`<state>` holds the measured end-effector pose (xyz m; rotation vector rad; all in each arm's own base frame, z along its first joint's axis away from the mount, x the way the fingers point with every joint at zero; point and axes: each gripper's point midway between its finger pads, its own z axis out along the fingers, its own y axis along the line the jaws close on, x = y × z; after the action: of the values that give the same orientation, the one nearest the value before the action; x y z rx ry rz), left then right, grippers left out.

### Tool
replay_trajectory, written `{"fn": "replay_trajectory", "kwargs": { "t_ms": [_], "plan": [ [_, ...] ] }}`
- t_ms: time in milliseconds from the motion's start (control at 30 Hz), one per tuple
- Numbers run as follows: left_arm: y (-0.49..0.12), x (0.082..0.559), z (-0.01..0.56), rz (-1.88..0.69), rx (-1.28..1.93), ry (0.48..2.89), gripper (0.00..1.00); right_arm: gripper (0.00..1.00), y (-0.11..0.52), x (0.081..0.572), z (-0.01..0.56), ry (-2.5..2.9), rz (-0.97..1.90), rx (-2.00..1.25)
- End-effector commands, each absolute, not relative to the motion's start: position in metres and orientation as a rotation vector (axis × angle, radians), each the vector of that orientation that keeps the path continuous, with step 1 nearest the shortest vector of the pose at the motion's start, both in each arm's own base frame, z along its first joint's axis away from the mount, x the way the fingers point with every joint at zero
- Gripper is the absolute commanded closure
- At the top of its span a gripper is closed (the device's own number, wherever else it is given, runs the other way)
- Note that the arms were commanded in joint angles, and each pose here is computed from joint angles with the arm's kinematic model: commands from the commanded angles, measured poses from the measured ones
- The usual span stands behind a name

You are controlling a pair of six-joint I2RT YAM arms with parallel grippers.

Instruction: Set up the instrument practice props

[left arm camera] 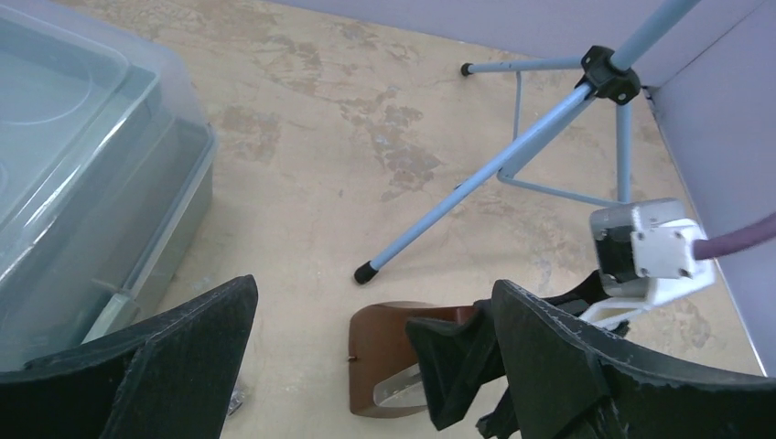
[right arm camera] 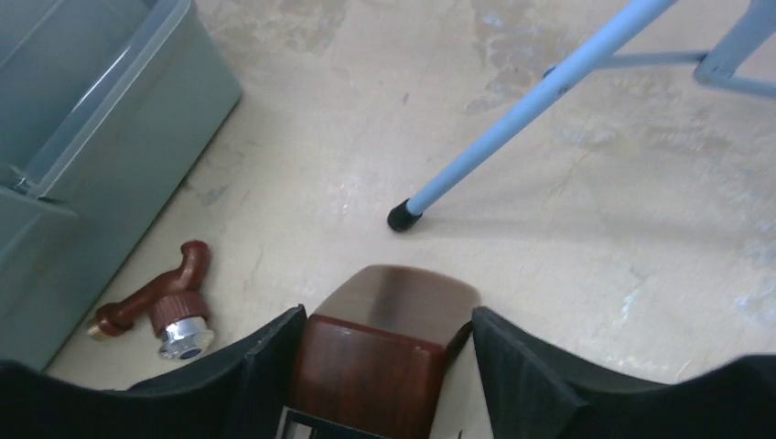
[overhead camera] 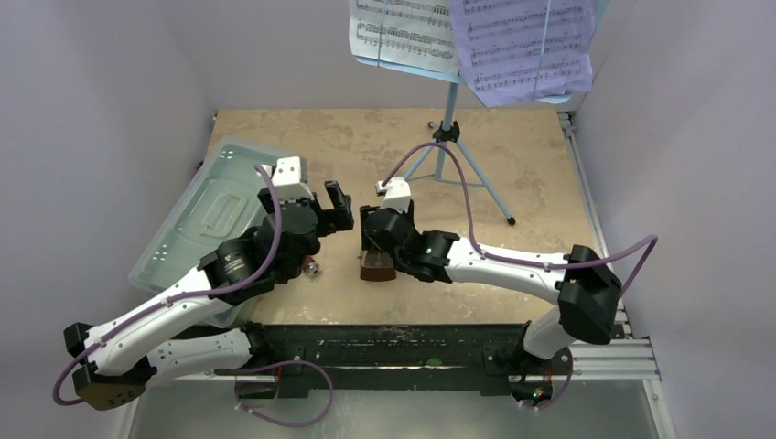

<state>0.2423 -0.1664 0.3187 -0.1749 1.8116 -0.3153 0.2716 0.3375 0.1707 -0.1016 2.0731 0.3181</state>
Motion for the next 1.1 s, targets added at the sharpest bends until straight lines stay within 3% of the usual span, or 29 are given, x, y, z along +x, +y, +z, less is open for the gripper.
{"fn": "replay_trajectory", "kwargs": {
  "t_ms": [0,267,333,400,467,533,667,1067],
  "plan": [
    [-0.165,0.243,0.308,-0.271,-0.142,1.831,0.0,0.39,0.338,0.276,0.212,1.891,0.352,-0.298],
    [-0.183,0.237,0.283,-0.311,0.02,1.875,0.0,0.69,0.355,0.246,0.232,1.579,0.612,-0.978],
    [-0.188,0.234,0.276,-0.343,0.077,1.871,0.0,0.7,0.35,0.247,0.232,1.527,0.668,-1.077],
    [-0.195,0.23,0.271,-0.38,0.126,1.866,0.0,0.65,0.344,0.252,0.228,1.51,0.711,-1.123],
    [-0.201,0.226,0.268,-0.418,0.184,1.86,0.0,0.36,0.34,0.251,0.223,1.497,0.771,-1.165],
    [-0.205,0.223,0.265,-0.444,0.236,1.857,0.0,0.19,0.341,0.252,0.218,1.511,0.796,-1.194],
    [-0.214,0.218,0.255,-0.459,0.371,1.862,0.0,0.04,0.34,0.254,0.213,1.586,0.785,-1.212],
    [-0.215,0.246,0.252,-0.391,0.529,1.855,0.0,0.01,0.314,0.266,0.202,1.786,0.693,-0.611]
  ]
}}
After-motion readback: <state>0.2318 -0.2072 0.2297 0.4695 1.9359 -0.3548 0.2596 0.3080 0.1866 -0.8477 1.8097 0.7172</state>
